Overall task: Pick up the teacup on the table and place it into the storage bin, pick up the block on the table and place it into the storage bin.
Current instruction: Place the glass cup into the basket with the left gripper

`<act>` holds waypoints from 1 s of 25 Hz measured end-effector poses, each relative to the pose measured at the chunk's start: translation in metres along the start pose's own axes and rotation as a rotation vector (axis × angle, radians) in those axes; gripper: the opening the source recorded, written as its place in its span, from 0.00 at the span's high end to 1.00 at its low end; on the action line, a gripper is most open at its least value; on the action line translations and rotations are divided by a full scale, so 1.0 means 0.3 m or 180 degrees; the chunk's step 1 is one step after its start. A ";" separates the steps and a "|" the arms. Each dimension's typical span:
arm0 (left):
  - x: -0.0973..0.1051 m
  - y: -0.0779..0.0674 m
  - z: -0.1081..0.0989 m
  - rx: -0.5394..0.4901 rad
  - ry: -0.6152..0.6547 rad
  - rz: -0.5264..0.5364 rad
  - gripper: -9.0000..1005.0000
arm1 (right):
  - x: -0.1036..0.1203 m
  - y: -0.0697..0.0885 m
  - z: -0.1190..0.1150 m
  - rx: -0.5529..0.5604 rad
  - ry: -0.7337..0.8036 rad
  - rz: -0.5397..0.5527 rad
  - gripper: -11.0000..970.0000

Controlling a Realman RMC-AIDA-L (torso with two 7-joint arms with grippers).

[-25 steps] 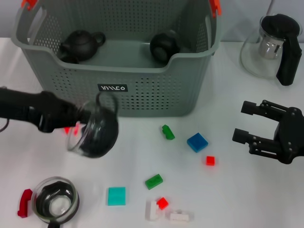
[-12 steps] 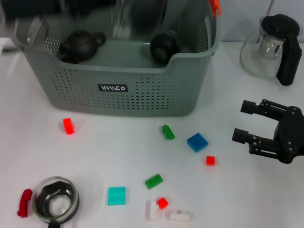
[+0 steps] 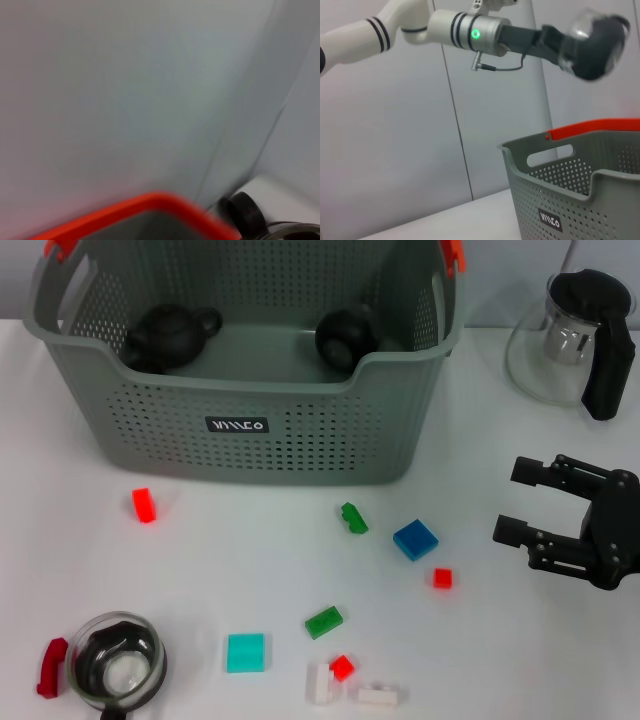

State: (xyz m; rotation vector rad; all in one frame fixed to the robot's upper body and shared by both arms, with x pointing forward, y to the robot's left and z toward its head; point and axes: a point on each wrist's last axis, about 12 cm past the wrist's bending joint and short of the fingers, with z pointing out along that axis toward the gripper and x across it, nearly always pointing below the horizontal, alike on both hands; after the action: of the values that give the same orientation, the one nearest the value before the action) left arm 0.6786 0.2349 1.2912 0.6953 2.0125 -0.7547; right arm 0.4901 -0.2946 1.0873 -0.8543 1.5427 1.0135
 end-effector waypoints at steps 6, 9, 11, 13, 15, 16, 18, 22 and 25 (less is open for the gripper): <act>-0.003 -0.021 0.084 -0.0483 0.0692 0.0510 0.94 | 0.002 0.001 0.001 -0.0003 0.0003 0.0015 0.17; 0.017 -0.045 0.153 -0.0796 0.1133 0.0891 0.93 | 0.004 0.002 0.002 -0.0004 0.0012 0.0025 0.17; 0.032 -0.061 0.193 -0.0976 0.1354 0.1099 0.93 | 0.005 0.001 0.002 0.0003 0.0018 0.0026 0.17; 0.047 -0.079 0.236 -0.1127 0.1547 0.1320 0.93 | 0.004 0.000 0.003 0.0003 0.0019 0.0025 0.17; 0.058 -0.091 0.267 -0.1166 0.1659 0.1442 0.93 | 0.004 -0.001 0.006 -0.0004 0.0016 0.0031 0.17; 0.061 -0.094 0.277 -0.1175 0.1697 0.1476 0.92 | 0.004 -0.002 0.006 -0.0006 0.0016 0.0034 0.17; 0.064 -0.096 0.294 -0.1217 0.1748 0.1534 0.92 | 0.004 -0.004 0.006 -0.0008 0.0019 0.0036 0.17; 0.072 -0.090 0.304 -0.1245 0.1751 0.1573 0.92 | 0.006 -0.005 0.006 0.0000 0.0025 0.0033 0.17; 0.091 -0.080 0.310 -0.1236 0.1816 0.1598 0.91 | 0.009 -0.004 0.006 0.0004 0.0020 0.0045 0.17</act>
State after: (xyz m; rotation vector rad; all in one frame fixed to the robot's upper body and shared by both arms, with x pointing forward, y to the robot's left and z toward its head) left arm 0.6971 0.1568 1.2317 1.2061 2.2405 0.1538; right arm 0.4914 -0.2935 1.0845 -0.8476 1.5566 1.0210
